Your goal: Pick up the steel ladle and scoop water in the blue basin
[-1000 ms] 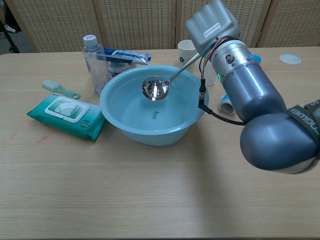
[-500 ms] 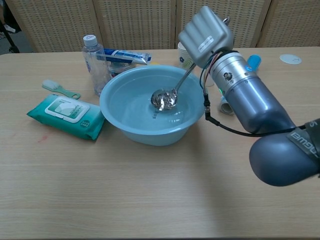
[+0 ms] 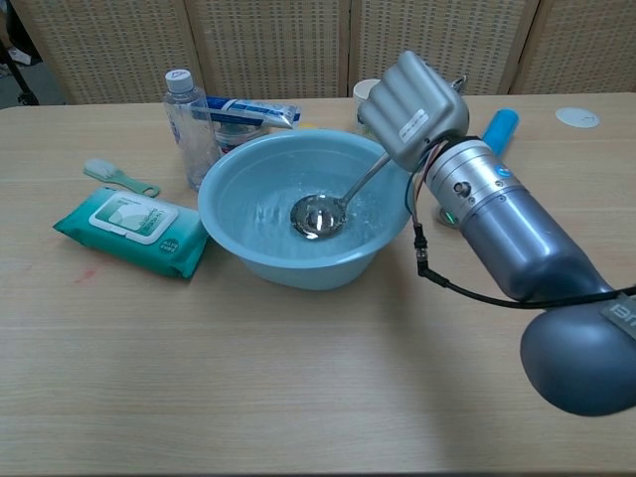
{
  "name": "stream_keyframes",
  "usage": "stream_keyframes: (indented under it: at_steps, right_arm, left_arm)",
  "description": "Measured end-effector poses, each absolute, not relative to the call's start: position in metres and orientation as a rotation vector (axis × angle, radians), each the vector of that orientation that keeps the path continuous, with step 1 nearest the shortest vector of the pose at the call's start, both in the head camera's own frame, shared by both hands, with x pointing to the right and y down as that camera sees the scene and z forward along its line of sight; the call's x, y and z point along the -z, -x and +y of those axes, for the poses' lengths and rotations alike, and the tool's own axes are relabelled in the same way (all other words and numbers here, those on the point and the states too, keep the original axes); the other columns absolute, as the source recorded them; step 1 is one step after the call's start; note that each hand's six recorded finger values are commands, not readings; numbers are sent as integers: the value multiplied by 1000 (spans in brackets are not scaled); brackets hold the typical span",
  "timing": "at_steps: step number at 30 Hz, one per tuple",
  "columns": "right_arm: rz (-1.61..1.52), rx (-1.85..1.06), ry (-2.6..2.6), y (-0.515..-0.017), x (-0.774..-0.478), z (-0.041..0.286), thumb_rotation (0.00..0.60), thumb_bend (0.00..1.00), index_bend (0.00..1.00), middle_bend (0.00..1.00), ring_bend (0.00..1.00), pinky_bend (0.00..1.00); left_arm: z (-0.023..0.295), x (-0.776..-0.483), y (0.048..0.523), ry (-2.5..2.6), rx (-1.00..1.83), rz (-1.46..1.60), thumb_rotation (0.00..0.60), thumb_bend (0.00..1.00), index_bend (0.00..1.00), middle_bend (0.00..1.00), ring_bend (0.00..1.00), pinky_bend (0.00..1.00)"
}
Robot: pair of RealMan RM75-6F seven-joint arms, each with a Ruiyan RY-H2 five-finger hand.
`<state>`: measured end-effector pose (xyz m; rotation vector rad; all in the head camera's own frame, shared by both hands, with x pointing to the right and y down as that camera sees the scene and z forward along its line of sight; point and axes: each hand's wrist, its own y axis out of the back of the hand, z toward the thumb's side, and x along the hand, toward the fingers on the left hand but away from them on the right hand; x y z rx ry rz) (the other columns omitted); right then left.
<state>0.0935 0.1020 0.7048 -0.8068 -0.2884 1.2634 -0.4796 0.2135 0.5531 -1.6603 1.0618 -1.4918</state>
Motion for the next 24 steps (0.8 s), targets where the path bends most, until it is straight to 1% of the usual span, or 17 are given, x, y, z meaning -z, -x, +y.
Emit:
stream_keyframes:
  at_steps: [5, 10, 17, 24]
  right_arm:
    - [-288, -1304, 882, -93, -701, 108, 600, 1000, 802, 857, 919, 1000]
    - [-315, -1375, 982, -96, -692, 108, 600, 1000, 802, 858, 920, 1000]
    - [-336, -1526, 1083, -113, -682, 100, 600, 1000, 802, 858, 920, 1000]
    - [-384, -1580, 1120, -128, -663, 87, 600, 1000, 802, 858, 920, 1000]
  left_arm:
    - [214, -554, 478, 1661, 1491, 1056, 600, 0, 0, 0, 0, 36]
    - [215, -554, 477, 1665, 1491, 1049, 600, 0, 0, 0, 0, 36]
    - [216, -554, 476, 1666, 1486, 1050, 600, 0, 0, 0, 0, 36]
    - [216, -555, 474, 1670, 1486, 1041, 600, 0, 0, 0, 0, 36]
